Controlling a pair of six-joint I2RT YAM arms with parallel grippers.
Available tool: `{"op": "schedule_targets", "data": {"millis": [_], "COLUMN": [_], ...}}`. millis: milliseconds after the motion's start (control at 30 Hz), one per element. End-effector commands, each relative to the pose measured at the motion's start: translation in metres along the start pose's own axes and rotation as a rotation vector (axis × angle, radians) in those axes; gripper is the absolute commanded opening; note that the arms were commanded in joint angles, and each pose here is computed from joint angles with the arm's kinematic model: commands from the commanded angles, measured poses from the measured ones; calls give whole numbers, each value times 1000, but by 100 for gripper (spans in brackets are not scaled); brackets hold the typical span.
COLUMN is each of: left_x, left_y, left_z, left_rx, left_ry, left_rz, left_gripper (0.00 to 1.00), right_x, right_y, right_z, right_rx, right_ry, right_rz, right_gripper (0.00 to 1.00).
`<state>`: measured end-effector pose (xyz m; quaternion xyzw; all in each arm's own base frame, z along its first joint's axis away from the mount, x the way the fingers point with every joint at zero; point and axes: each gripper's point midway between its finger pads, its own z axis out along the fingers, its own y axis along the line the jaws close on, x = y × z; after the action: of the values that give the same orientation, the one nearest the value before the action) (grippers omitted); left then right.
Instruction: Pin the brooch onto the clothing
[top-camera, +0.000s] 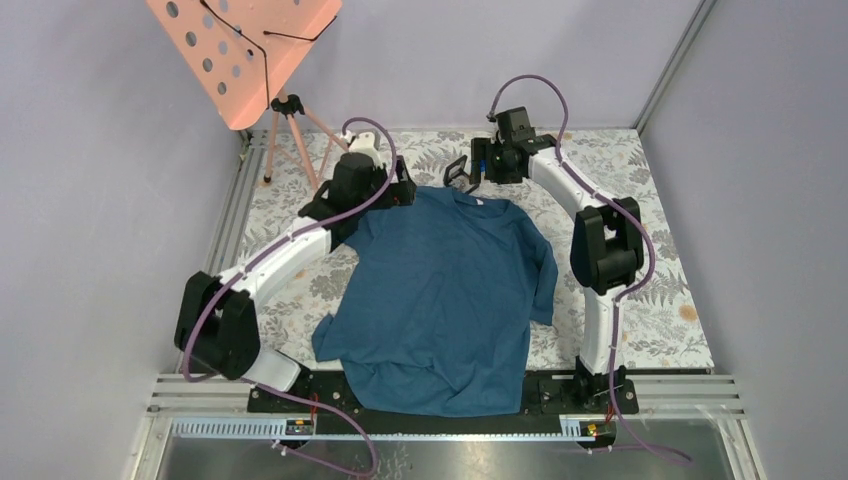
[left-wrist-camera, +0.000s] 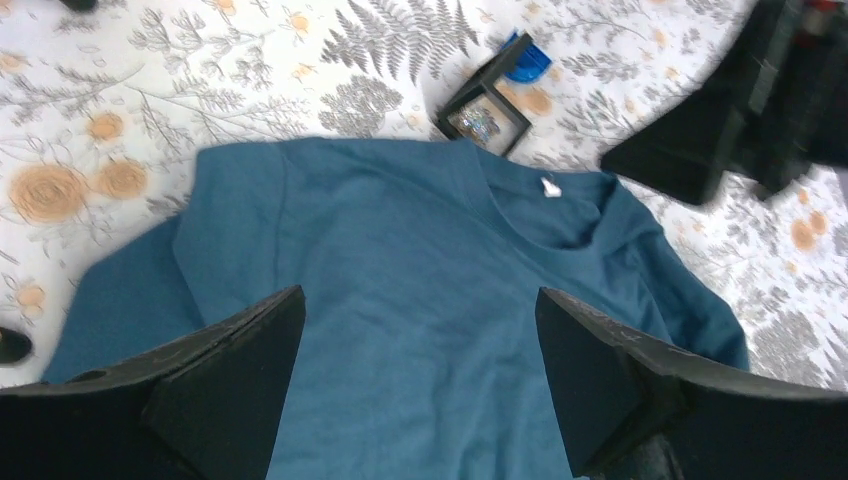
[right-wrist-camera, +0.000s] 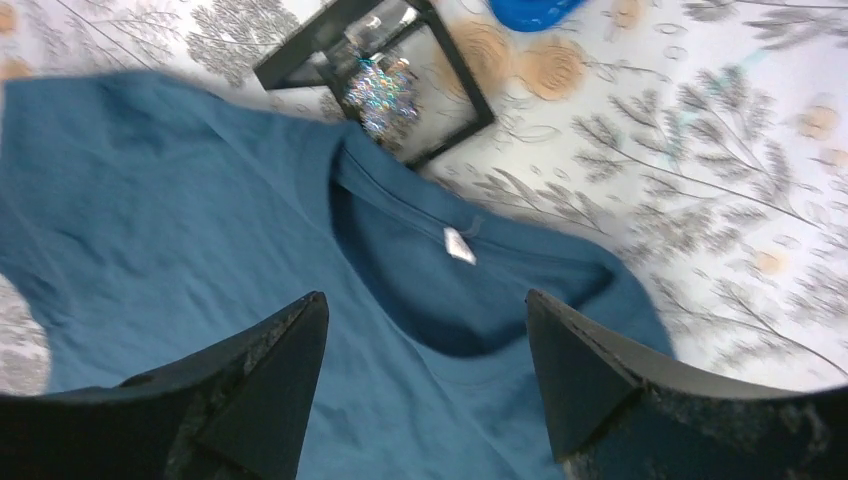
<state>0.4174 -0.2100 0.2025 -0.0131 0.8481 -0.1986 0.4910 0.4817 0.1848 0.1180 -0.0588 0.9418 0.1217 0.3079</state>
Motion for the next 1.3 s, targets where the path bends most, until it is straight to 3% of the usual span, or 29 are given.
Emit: {"op": "schedule_targets", "data": {"millis": [0, 167, 600, 900, 1033, 1267], "left_x": [21, 56, 78, 61, 52, 32], "left_y": [-14, -9, 1, -19, -23, -18], "left_z": [-24, -50, -89, -132, -152, -179], "left_rx": [76, 100, 123, 220, 303, 289], "left_ry": [-13, 36, 31, 101, 127, 124], "left_rz": [-65, -142, -202, -158, -176, -53], "left_gripper": [92, 92, 92, 95, 96, 97], "right_x": [-15, -19, -23, -17, -16, -23], "right_y": [30, 41, 32, 22, 22, 28], "right_z": [29, 56, 95, 106, 110, 95], "right_rx": [-158, -202, -176, -169, -195, -273], "right_ry": [-24, -22, -74, -149, -162, -209], "right_rz": [109, 233, 720, 983, 1046, 1099], "right_gripper": [78, 69, 56, 48, 47, 43]}}
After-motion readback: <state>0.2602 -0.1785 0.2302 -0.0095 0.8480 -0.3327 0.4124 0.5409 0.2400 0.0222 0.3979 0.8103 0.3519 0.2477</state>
